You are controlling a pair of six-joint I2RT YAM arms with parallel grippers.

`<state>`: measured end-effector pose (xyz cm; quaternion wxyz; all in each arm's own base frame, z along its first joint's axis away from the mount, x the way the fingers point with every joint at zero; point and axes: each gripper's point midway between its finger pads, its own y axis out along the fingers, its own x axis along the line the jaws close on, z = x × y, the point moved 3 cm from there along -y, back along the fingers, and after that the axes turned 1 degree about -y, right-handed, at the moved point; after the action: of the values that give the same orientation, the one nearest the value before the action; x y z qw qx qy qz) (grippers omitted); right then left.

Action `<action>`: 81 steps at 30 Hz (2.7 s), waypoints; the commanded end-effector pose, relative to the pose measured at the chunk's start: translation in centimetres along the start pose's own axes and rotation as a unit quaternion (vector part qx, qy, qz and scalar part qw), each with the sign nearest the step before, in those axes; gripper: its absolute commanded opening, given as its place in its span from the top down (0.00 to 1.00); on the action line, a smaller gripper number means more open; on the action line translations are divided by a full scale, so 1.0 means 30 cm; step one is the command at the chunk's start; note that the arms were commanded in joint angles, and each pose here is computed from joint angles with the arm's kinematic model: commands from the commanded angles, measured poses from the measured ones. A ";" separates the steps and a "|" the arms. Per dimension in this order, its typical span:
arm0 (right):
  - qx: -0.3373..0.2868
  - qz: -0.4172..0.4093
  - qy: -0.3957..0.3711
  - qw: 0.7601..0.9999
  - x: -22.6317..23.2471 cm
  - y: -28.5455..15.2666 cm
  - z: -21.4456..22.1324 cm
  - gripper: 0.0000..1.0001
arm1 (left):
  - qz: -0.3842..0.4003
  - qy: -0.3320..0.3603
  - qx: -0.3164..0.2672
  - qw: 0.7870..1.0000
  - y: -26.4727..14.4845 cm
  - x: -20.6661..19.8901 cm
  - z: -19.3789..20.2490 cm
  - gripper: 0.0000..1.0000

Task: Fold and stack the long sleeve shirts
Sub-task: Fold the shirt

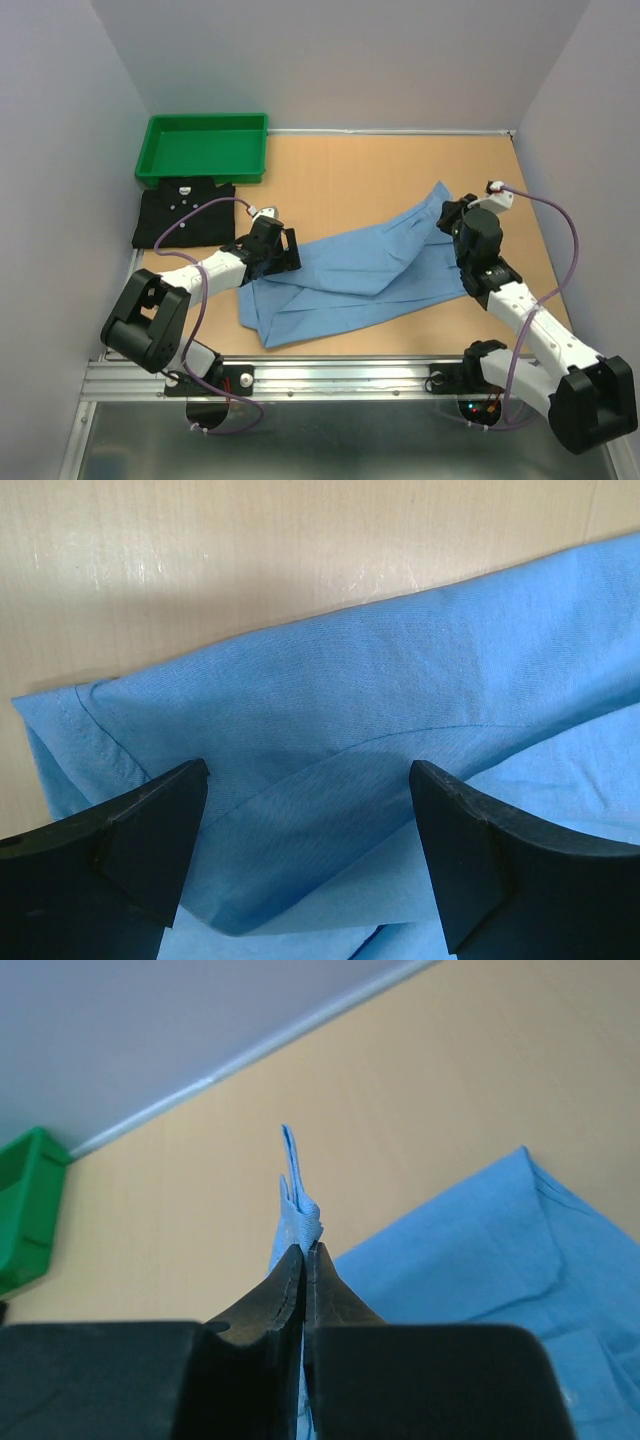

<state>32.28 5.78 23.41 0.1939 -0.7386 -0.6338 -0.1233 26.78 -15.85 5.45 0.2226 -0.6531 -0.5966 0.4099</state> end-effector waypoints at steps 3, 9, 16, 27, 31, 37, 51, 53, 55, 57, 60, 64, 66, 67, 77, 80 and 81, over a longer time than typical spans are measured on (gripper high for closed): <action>0.020 0.116 -0.030 0.993 -0.194 0.050 0.177 0.94 | -0.005 0.006 0.015 1.000 -0.021 0.005 0.017 0.06; 0.025 0.203 -0.050 0.978 -0.301 0.044 0.231 0.63 | 0.004 0.008 -0.006 1.000 -0.058 -0.012 -0.027 0.05; 0.061 0.094 -0.110 0.988 -0.137 0.069 0.116 0.17 | 0.020 0.022 -0.062 0.998 -0.178 -0.059 -0.162 0.03; 0.304 -0.306 0.006 0.902 0.392 -0.124 0.291 0.15 | 0.160 0.037 -0.056 0.985 -0.273 -0.271 -0.136 0.16; 0.362 -0.394 0.013 0.845 0.539 -0.248 0.426 0.16 | 0.175 0.024 -0.022 0.984 -0.214 -0.272 -0.053 0.54; 0.406 -0.440 0.074 0.798 0.593 -0.332 0.543 0.25 | 0.112 0.009 -0.001 0.994 -0.115 -0.194 0.016 0.80; 0.552 -0.394 0.056 0.733 0.357 -0.463 0.886 0.70 | 0.019 -0.030 0.065 0.997 0.025 -0.062 0.188 0.87; 0.567 -0.367 0.049 0.736 0.295 -0.477 0.930 0.75 | 0.012 -0.033 0.067 0.997 0.031 -0.052 0.196 0.87; 0.582 -0.341 0.043 0.737 0.218 -0.504 0.968 0.78 | 0.004 -0.041 0.071 0.997 0.036 -0.036 0.205 0.87; 0.585 -0.314 0.046 0.746 0.162 -0.500 0.983 0.83 | -0.001 -0.047 0.072 0.996 0.037 -0.023 0.207 0.87; 0.582 -0.283 0.056 0.760 0.087 -0.501 0.978 0.84 | -0.011 -0.051 0.076 0.996 0.036 0.004 0.215 0.87; 0.563 -0.277 0.073 0.775 0.056 -0.494 0.932 0.84 | -0.019 -0.062 0.070 0.995 0.032 0.031 0.200 0.87; 0.555 -0.280 0.077 0.780 0.057 -0.489 0.908 0.84 | -0.016 -0.059 0.066 0.996 0.029 0.030 0.188 0.87; 0.552 -0.284 0.073 0.780 0.065 -0.493 0.889 0.83 | -0.011 -0.059 0.060 0.996 0.025 0.018 0.169 0.86; 0.440 -0.269 -0.068 0.854 0.174 -0.342 0.600 0.70 | 0.026 -0.059 -0.017 0.998 -0.123 -0.079 -0.036 0.61; 0.388 -0.211 -0.125 0.889 0.161 -0.248 0.521 0.60 | 0.015 -0.075 -0.037 0.996 -0.182 -0.063 -0.063 0.49; 0.382 -0.192 -0.137 0.893 0.151 -0.225 0.517 0.54 | 0.007 -0.079 -0.035 0.996 -0.192 -0.048 -0.056 0.38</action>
<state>22.43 20.64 11.65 0.4201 -0.3715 -0.8159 0.1410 24.85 -17.37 8.81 0.1638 -0.6439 -0.5905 0.4581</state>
